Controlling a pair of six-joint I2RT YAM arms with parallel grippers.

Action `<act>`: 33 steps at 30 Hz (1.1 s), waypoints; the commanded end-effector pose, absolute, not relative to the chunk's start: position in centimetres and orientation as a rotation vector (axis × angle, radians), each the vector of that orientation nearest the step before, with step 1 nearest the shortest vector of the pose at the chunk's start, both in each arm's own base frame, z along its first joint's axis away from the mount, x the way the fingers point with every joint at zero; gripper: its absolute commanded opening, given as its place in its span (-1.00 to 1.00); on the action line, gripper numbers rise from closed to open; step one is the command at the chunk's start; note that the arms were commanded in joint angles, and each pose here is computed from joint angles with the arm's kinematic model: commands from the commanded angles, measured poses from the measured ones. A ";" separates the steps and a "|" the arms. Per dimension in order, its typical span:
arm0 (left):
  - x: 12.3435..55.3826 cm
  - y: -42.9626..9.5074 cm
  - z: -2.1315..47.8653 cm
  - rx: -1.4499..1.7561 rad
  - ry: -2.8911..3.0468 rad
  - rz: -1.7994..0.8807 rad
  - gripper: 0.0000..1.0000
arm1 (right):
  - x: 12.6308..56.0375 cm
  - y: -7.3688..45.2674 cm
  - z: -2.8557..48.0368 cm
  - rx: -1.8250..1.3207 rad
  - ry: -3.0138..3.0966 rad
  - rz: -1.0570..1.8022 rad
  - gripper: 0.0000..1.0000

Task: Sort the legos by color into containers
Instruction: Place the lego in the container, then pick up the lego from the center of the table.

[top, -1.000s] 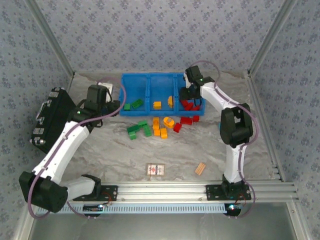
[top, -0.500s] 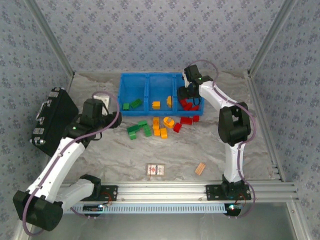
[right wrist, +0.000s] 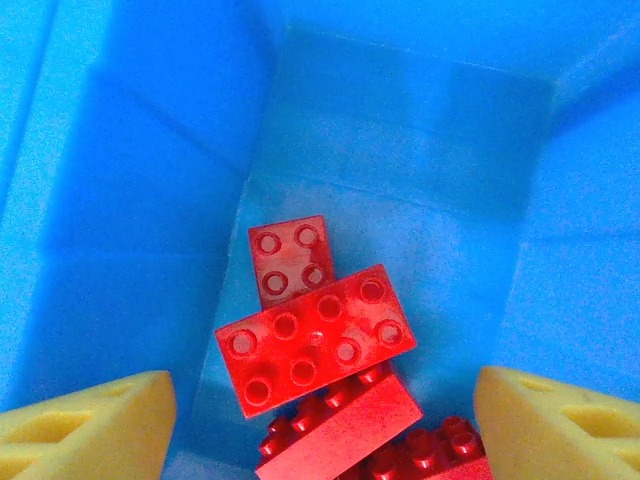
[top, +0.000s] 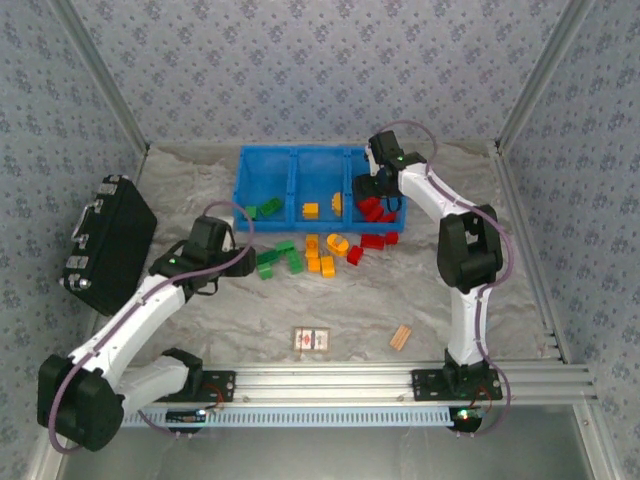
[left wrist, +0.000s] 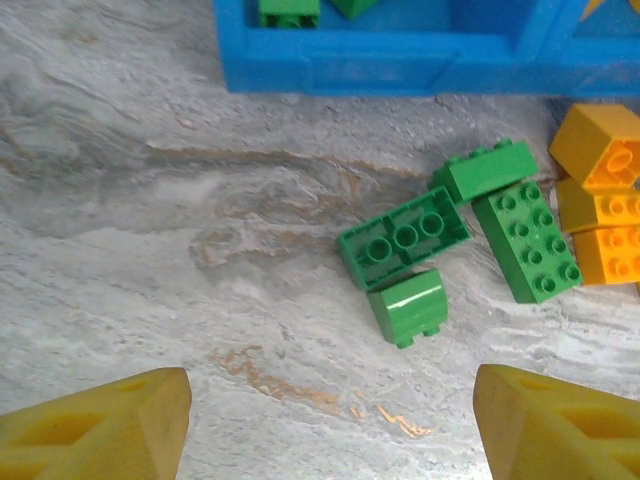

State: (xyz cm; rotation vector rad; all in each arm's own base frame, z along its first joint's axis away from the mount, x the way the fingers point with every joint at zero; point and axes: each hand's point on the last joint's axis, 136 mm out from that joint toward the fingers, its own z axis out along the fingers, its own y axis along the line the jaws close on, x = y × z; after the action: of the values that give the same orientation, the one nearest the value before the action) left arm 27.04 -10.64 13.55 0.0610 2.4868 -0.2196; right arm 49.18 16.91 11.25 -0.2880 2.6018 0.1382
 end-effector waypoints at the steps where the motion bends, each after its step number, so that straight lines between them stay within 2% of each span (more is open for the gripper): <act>1: 27.2 -11.6 12.7 0.036 2.485 -0.249 0.49 | 48.2 17.1 12.6 -0.319 2.592 0.148 0.62; 14: 26.9 -15.2 8.4 0.073 2.569 -0.249 0.48 | 47.2 17.0 16.0 -0.324 2.526 0.173 0.62; 19: 27.1 -15.8 6.7 0.070 2.605 -0.236 0.38 | 46.4 16.8 16.9 -0.336 2.508 0.181 0.62; 28: 28.0 -16.7 3.7 0.069 2.651 -0.193 0.36 | 44.9 15.9 17.7 -0.346 2.495 0.167 0.63; 33: 28.1 -16.5 2.4 0.064 2.670 -0.157 0.23 | 43.7 15.7 16.4 -0.371 2.516 0.166 0.63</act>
State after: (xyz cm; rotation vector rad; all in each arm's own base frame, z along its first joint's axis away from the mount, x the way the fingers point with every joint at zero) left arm 27.27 -16.27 2.35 0.0836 2.7011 -0.1670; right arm 44.71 15.59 16.14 -0.3315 2.5254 0.1574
